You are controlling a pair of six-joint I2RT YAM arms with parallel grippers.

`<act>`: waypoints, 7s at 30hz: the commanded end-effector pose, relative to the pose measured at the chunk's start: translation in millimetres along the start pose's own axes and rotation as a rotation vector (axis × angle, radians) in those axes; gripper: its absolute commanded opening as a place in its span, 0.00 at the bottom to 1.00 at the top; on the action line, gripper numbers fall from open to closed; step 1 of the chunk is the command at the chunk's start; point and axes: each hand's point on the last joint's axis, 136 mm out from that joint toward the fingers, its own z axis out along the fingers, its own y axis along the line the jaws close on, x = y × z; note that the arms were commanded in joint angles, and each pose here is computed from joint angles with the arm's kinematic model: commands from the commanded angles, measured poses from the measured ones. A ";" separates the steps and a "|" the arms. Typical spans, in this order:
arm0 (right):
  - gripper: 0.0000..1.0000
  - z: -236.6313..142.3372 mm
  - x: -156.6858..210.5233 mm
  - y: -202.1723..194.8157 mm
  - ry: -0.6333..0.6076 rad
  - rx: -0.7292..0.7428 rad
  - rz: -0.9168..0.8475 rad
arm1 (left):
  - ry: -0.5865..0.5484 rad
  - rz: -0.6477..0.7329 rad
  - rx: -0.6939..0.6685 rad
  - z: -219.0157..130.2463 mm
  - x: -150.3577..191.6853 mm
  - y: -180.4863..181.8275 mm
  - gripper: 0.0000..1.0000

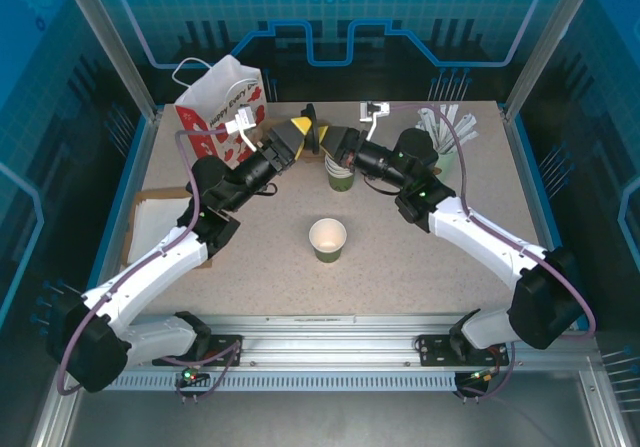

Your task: Pack the takeout coffee

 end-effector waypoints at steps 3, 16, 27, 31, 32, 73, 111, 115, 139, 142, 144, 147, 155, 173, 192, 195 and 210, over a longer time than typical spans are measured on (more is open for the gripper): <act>0.13 8.8 3.1 27.6 0.022 -0.081 -0.024 | -0.007 -0.012 0.060 4.9 -3.2 -16.5 0.75; 0.47 -21.5 -5.4 -2.9 -0.025 0.053 -0.070 | -0.068 0.047 -0.088 -18.3 -3.9 31.3 0.66; 0.67 -158.7 16.9 -91.9 0.111 0.750 -0.475 | 0.282 0.469 -0.607 -89.7 79.4 142.4 0.62; 0.71 -190.2 23.4 -118.7 0.219 0.866 -0.466 | 0.438 0.599 -0.681 -103.3 113.3 159.5 0.61; 0.72 -194.2 26.7 -124.4 0.251 0.884 -0.467 | 0.469 0.630 -0.688 -104.8 120.5 161.2 0.61; 0.82 -209.9 50.9 -168.5 0.394 0.978 -0.448 | 0.894 0.826 -0.888 -87.8 182.6 216.5 0.67; 0.82 -212.4 54.3 -172.3 0.396 0.984 -0.436 | 0.997 0.766 -0.926 -97.5 196.1 214.7 0.71; 0.82 -212.0 54.4 -171.8 0.398 0.983 -0.437 | 0.961 0.780 -0.930 -92.0 192.2 216.1 0.71; 0.82 -203.5 55.3 -175.7 0.419 0.974 -0.430 | 0.883 0.732 -0.933 -92.1 194.2 223.8 0.74; 0.82 -203.7 56.0 -177.2 0.421 0.978 -0.430 | 0.878 0.737 -0.938 -93.5 193.1 225.2 0.74; 0.82 -204.7 56.4 -178.4 0.422 0.982 -0.428 | 0.890 0.743 -0.945 -96.4 194.0 228.2 0.74; 0.82 -205.4 57.6 -180.5 0.424 0.986 -0.426 | 0.912 0.752 -0.950 -99.8 197.2 232.5 0.75; 0.82 -206.9 58.6 -181.8 0.426 0.991 -0.423 | 0.998 0.772 -0.977 -116.5 207.4 242.4 0.75; 0.82 -206.0 59.0 -180.4 0.426 0.992 -0.426 | 1.108 0.824 -1.097 -165.4 215.7 267.3 0.67; 0.82 -199.7 62.2 -178.4 0.442 0.990 -0.438 | 1.077 0.727 -1.083 -174.4 225.0 267.0 0.66; 0.82 -199.4 61.1 -177.0 0.439 0.990 -0.444 | 1.031 0.734 -1.049 -158.2 220.5 257.2 0.67; 0.82 -196.5 58.9 -172.6 0.448 0.992 -0.458 | 0.898 0.795 -0.932 -92.4 200.4 217.1 0.80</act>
